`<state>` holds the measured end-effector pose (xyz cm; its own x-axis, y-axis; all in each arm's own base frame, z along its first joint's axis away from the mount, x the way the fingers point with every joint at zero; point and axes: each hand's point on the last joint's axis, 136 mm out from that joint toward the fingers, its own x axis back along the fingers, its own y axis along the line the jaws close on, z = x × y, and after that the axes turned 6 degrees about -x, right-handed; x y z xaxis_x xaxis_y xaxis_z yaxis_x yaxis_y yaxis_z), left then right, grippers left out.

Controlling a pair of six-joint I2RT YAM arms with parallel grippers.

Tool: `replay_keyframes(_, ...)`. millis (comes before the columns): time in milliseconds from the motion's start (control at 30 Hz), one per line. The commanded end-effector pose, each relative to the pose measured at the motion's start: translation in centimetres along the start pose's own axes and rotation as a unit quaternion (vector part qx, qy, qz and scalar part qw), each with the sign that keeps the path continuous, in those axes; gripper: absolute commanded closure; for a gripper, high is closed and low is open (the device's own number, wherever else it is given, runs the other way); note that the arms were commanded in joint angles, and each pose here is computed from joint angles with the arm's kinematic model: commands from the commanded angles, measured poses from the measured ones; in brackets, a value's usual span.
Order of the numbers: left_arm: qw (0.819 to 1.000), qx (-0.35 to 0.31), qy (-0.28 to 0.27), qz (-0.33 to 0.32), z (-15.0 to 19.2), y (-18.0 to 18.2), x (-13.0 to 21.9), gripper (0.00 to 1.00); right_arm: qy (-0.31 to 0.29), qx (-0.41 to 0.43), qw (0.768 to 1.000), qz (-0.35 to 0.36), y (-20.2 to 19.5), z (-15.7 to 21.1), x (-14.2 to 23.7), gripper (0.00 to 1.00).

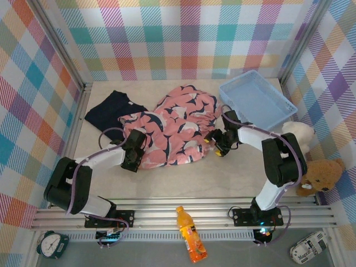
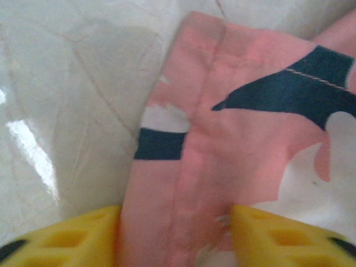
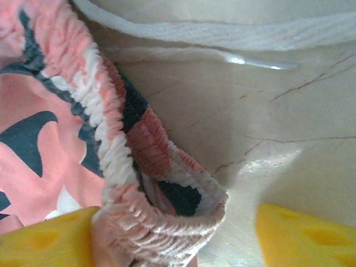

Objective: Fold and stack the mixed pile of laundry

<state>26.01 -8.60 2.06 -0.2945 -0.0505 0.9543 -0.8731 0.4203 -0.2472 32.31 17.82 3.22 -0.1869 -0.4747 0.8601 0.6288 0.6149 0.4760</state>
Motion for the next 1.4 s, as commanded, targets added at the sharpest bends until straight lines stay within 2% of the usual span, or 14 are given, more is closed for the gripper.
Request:
replay_keyframes(0, 0.999, -0.032, -0.009, 0.002, -0.1, -1.3, -0.4, 0.71, 0.024, -0.008, 1.0, -0.016, 0.8, 0.1, -1.6, 0.5)
replay_keyframes(67, 0.998, -0.054, -0.006, -0.01, 0.0, -1.5, -0.3, 0.94, 0.018, -0.004, 1.0, -0.015, 0.9, -0.3, -1.4, 0.71)
replay_keyframes(100, 0.998, -0.067, -0.005, -0.017, 0.0, -1.6, -0.2, 1.0, 0.013, 0.006, 1.0, -0.014, 1.0, -0.3, -1.1, 0.81)
replay_keyframes(200, 0.995, -0.093, 0.003, -0.027, 0.2, -1.3, 0.5, 1.0, 0.004, 0.041, 0.999, -0.001, 0.3, -0.2, 0.6, 1.0)
replay_keyframes(333, 0.991, -0.13, 0.006, -0.017, 0.8, -0.8, 2.8, 1.0, 0.02, 0.094, 0.995, 0.022, -2.0, 2.0, 3.0, 1.0)
replay_keyframes(433, 0.988, -0.153, 0.0, 0.034, 0.4, -3.0, 5.7, 1.0, 0.015, 0.124, 0.992, 0.01, -1.2, 2.6, 5.4, 1.0)
replay_keyframes(633, 0.96, -0.229, -0.063, 0.151, -4.9, -16.0, 15.7, 1.0, -0.051, 0.218, 0.971, -0.084, 11.8, -2.8, 14.5, 0.97)
replay_keyframes(733, 0.937, -0.244, -0.1, 0.228, -8.5, -23.6, 22.5, 1.0, -0.086, 0.263, 0.952, -0.134, 18.8, -5.4, 20.4, 0.97)
replay_keyframes(800, 0.922, -0.229, -0.122, 0.287, -11.0, -27.6, 27.2, 1.0, -0.123, 0.304, 0.926, -0.186, 23.3, -5.9, 26.0, 0.93)
replay_keyframes(900, 0.888, -0.217, -0.168, 0.37, -13.7, -30.5, 34.3, 1.0, -0.167, 0.331, 0.886, -0.279, 26.9, -5.2, 33.1, 0.87)
replay_keyframes(1000, 0.862, -0.221, -0.195, 0.412, -14.3, -30.1, 38.8, 0.97, -0.17, 0.334, 0.871, -0.317, 26.9, -4.0, 36.4, 0.85)
replay_keyframes(1067, 0.861, -0.236, -0.185, 0.412, -13.3, -28.9, 38.9, 0.96, -0.153, 0.335, 0.877, -0.308, 25.4, -3.2, 35.2, 0.85)
replay_keyframes(1200, 0.882, -0.244, -0.141, 0.378, -9.9, -23.5, 32.6, 0.95, -0.151, 0.338, 0.875, -0.312, 20.5, -0.6, 32.9, 0.8)
replay_keyframes(1367, 0.909, -0.169, -0.088, 0.37, -6.5, -14.3, 25.6, 0.95, -0.098, 0.288, 0.918, -0.254, 12.1, 1.9, 26.9, 0.78)
